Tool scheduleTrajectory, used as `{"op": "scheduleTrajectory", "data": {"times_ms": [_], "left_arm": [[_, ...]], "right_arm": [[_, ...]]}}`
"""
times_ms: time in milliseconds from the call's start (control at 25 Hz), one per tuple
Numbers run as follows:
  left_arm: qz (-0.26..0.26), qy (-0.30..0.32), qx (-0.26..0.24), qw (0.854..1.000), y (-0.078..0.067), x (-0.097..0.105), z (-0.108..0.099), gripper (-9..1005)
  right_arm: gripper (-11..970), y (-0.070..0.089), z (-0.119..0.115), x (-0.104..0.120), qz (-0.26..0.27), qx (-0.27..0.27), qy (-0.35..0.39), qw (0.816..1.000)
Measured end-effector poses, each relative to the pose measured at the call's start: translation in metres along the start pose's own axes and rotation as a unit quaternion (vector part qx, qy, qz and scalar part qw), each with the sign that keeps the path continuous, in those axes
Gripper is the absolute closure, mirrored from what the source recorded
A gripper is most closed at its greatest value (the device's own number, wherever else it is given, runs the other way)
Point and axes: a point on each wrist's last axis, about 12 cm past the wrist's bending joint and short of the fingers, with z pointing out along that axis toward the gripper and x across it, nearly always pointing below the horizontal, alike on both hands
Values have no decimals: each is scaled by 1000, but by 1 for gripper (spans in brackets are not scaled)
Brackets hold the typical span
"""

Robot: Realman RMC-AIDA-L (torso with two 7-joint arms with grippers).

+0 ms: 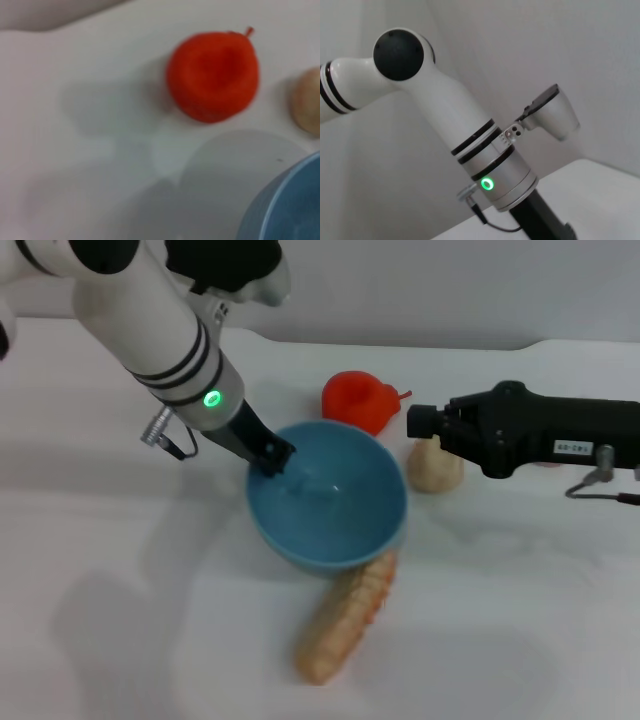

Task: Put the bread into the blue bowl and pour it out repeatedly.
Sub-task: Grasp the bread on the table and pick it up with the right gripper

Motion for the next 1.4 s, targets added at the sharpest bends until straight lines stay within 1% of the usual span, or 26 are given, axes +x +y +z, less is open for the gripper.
{"op": "scheduleTrajectory", "data": {"times_ms": [80,160,360,520,680,760,840,920,1040,1240,1360,1400], "left_arm": [[-1,0,8,1000,-3,0,1,997],[-3,-5,11,1000,-4,-1,1,997],[-16,-19,9,1000,2,-1,2,996],[-31,-48,-2,998,11,-5,0,995],[-58,-77,-4,995,24,-8,-5,995],[-67,-85,-4,994,28,-8,-6,995],[-69,-87,-4,994,29,-8,-6,995],[-69,-90,-5,994,30,-8,-6,995],[-68,-90,-6,994,30,-8,-6,996],[-66,-90,-7,994,29,-9,-6,996],[-65,-90,-7,994,29,-8,-6,995],[-65,-90,-7,994,29,-8,-6,995]], "right_arm": [[873,-3,5,2,-8,10,1,1000],[936,-8,9,7,3,22,5,1000],[961,-12,9,19,22,42,12,999],[912,-10,11,28,40,37,30,998],[862,-12,15,43,84,46,91,991],[837,-15,18,53,110,66,141,982],[800,-19,22,60,144,92,183,968],[751,-22,25,63,183,114,200,956],[677,-26,28,64,237,135,203,940],[577,-28,34,64,319,146,201,915],[527,-26,37,63,338,145,210,906],[527,-26,37,63,338,147,215,904]]}}
